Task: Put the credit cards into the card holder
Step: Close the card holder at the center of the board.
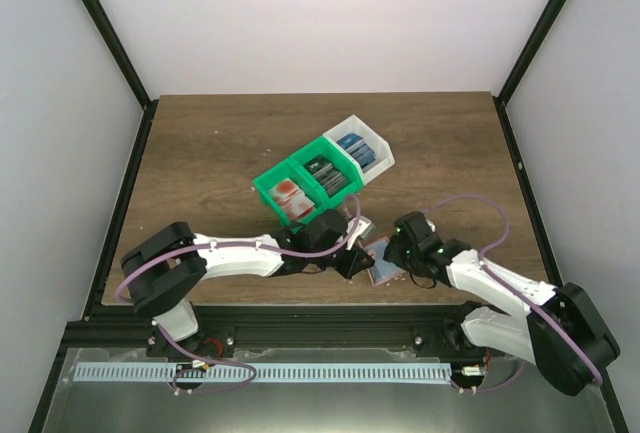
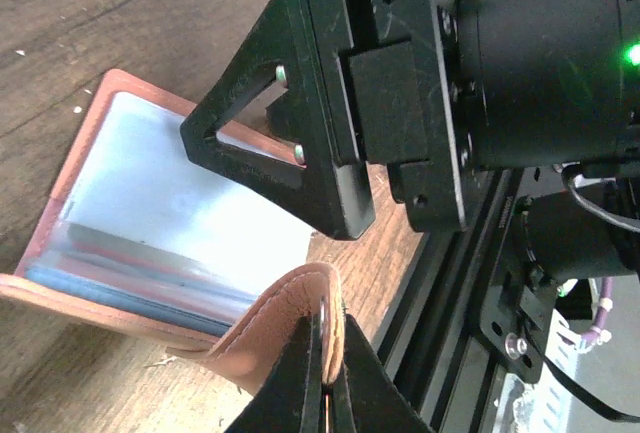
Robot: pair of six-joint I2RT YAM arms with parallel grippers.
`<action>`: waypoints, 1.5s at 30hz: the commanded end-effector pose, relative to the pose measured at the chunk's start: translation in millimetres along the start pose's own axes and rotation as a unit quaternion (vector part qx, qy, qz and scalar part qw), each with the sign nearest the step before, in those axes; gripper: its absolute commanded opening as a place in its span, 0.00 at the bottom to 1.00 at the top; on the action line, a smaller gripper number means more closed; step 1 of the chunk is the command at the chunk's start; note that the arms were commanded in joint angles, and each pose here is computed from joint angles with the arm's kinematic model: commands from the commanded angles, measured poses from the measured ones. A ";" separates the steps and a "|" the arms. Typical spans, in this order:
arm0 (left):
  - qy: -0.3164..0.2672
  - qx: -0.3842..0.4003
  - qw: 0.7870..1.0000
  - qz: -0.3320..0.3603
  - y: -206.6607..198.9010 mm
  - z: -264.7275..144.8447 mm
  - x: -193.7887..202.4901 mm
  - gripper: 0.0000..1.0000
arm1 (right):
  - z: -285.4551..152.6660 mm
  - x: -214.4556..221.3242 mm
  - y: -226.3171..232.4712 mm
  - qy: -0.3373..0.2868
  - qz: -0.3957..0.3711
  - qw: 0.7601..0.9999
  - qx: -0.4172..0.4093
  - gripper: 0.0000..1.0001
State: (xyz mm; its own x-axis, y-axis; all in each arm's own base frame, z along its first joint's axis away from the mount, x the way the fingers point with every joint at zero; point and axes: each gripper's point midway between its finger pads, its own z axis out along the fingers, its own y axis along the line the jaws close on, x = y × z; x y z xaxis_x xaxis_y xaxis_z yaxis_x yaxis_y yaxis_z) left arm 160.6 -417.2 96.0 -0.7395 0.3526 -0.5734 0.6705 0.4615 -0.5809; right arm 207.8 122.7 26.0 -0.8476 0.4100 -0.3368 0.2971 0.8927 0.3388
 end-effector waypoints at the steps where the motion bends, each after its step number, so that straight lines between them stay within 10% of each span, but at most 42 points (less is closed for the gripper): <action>1: -0.034 -0.014 0.999 0.021 -1.4 -2.6 -19.9 0.00 | 4.7 12.3 25.2 0.057 -0.025 0.994 -0.090 0.59; 12: -0.042 -0.009 0.999 0.025 -2.8 8.3 -30.0 0.00 | 1.8 42.8 51.7 0.144 0.019 0.970 -0.194 0.57; 19: -0.043 -0.020 0.999 0.017 9.2 10.7 -26.2 0.00 | -3.4 8.3 19.6 0.046 0.037 0.994 -0.094 0.56; 27: -0.025 -0.013 1.000 -0.005 16.7 25.8 -22.2 0.00 | -42.7 17.9 62.9 0.045 -0.093 0.964 -0.244 0.56; 33: -0.016 -0.005 1.000 -0.017 15.8 30.6 -22.3 0.00 | -35.8 35.7 46.6 0.094 -0.090 0.969 -0.208 0.53; 45: 0.015 0.004 1.000 -0.026 16.7 12.4 -16.1 0.29 | -42.0 -4.9 41.7 0.024 -0.061 0.988 -0.137 0.52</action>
State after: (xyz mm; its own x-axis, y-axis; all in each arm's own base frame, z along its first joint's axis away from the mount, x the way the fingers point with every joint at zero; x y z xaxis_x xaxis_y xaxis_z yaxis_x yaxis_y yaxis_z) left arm 181.9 -425.3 61.5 -0.7934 0.3549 -0.4946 0.6071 0.5206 -0.6004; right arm 190.6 152.3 56.7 -0.9177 0.2655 -0.2957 0.0655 0.8350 0.5464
